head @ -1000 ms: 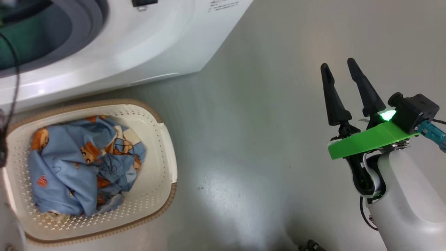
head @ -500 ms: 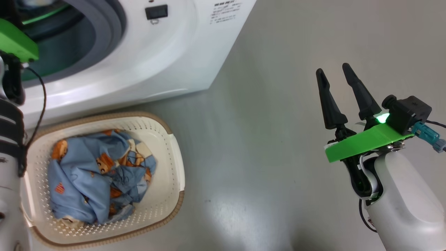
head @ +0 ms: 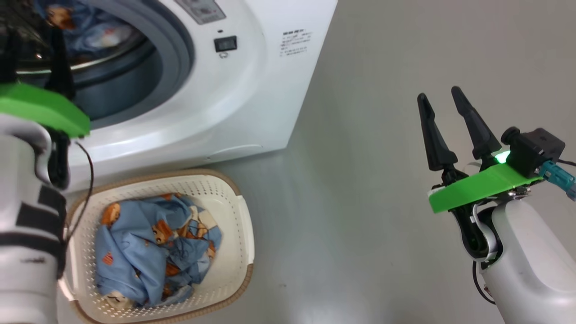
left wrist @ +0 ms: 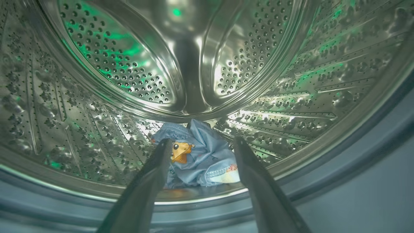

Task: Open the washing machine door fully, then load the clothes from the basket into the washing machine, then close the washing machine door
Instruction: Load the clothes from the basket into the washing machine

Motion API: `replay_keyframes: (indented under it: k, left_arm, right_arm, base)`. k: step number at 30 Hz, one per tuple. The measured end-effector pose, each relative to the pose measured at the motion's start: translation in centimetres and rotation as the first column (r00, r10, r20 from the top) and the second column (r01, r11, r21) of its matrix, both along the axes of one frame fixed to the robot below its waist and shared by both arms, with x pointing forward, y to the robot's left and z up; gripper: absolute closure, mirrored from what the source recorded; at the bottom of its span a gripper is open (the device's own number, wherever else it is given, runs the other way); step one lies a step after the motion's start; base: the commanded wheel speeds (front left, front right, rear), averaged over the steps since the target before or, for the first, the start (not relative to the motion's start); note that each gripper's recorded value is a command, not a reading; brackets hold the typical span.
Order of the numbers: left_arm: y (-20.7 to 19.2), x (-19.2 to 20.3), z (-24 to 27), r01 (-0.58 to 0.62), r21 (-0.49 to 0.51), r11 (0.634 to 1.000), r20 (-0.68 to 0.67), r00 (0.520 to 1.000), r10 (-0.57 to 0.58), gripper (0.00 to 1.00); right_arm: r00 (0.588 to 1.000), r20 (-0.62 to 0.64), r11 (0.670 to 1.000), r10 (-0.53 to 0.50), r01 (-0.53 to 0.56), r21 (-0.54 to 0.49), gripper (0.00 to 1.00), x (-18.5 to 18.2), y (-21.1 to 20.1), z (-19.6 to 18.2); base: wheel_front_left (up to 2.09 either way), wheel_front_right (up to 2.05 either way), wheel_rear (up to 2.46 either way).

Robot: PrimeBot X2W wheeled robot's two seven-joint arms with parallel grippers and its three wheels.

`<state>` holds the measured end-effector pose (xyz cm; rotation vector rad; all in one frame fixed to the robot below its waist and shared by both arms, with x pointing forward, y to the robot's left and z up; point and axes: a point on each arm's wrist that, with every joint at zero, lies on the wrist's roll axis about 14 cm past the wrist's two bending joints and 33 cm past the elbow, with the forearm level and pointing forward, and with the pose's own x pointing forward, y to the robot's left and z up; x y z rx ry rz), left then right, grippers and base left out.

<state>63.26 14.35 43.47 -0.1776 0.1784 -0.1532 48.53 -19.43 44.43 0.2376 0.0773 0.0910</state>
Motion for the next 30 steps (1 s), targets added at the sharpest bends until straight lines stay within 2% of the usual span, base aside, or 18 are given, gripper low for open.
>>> replay_keyframes:
  k: [8,30]
  left_arm:
    - [1.9,-4.3,0.5,-0.027,0.004,1.0,0.012,1.0,0.026,0.0]
    - [5.1,-15.0,5.4,-0.106,-0.042,0.994,0.163,0.98,0.111,0.0]
  right_arm:
    - [0.997,0.067,1.0,0.028,-0.028,0.002,0.0,-0.5,0.9,2.9]
    - [0.982,0.15,0.994,0.111,-0.113,0.0,0.0,-3.0,3.9,6.7]
  base:
    - [0.0,0.0,0.0]
    - [0.0,0.0,0.0]
